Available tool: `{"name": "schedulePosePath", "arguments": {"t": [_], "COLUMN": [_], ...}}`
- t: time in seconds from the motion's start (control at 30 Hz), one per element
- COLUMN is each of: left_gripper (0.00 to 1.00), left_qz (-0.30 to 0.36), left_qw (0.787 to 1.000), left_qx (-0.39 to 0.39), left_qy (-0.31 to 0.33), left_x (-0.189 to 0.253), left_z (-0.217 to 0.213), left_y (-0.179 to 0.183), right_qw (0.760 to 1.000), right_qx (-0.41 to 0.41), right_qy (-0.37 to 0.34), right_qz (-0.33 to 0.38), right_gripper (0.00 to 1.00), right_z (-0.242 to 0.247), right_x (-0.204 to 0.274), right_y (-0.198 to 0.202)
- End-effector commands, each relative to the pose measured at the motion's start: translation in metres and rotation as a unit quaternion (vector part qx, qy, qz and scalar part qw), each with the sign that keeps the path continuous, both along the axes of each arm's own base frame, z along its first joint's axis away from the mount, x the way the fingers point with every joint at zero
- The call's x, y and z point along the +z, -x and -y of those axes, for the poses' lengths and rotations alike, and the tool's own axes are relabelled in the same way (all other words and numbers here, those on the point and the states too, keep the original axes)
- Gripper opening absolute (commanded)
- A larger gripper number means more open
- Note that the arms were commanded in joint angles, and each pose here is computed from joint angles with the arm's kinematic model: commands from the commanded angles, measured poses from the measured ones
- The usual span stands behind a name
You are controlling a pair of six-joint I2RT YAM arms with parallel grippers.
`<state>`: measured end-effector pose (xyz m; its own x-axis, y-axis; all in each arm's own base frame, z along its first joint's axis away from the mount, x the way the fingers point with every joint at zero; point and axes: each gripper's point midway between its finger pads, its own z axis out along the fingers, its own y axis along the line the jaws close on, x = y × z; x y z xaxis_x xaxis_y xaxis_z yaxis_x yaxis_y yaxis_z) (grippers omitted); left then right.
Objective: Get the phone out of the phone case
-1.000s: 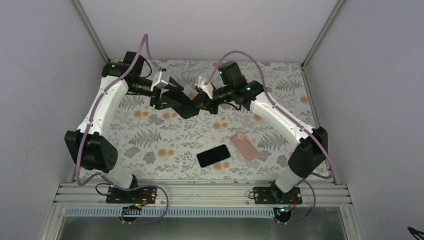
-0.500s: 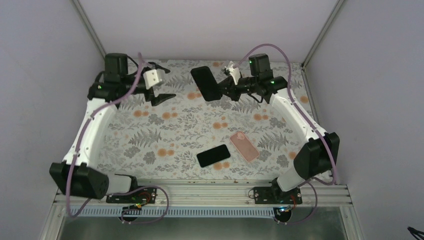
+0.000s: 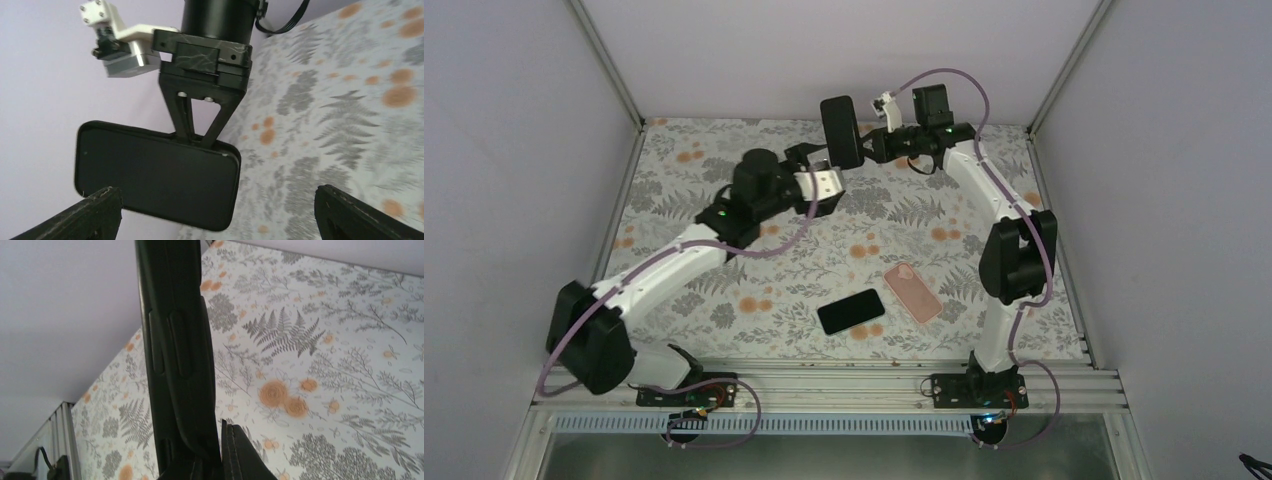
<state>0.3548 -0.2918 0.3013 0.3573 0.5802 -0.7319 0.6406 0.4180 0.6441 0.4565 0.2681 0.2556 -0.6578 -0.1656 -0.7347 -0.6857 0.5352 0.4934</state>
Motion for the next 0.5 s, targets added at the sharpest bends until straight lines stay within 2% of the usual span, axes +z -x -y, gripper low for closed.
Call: {"name": "schedulePosePath", "arguments": {"t": [0.0,0.2,0.47], "left_gripper": [0.95,0.90,0.86], "left_qz": [0.122,0.165,0.159], "left_qw": [0.983,0.972,0.971], "left_qx": [0.135,0.168,0.174], "left_qy": [0.007,0.022,0.041], "left_x": [0.022,0.020,0.009], "left_z": [0.002,0.009,0.012], "left_y": [-0.038,-0.051,-0.061], "right_qw": [0.998,0.998,0.998], "right_qx": [0.005,0.008,0.011], "right_qy": [-0.053,-0.060,-0.066], "right_qz": [0.021,-0.007,-0.015], "right_gripper": [0.03,0.04,0.04], "right_z": [-0.012,-0.016,-0.017], "right_x": [0.045,0.031,0.027], "right_y": [-0.008,-0.008,-0.006]}}
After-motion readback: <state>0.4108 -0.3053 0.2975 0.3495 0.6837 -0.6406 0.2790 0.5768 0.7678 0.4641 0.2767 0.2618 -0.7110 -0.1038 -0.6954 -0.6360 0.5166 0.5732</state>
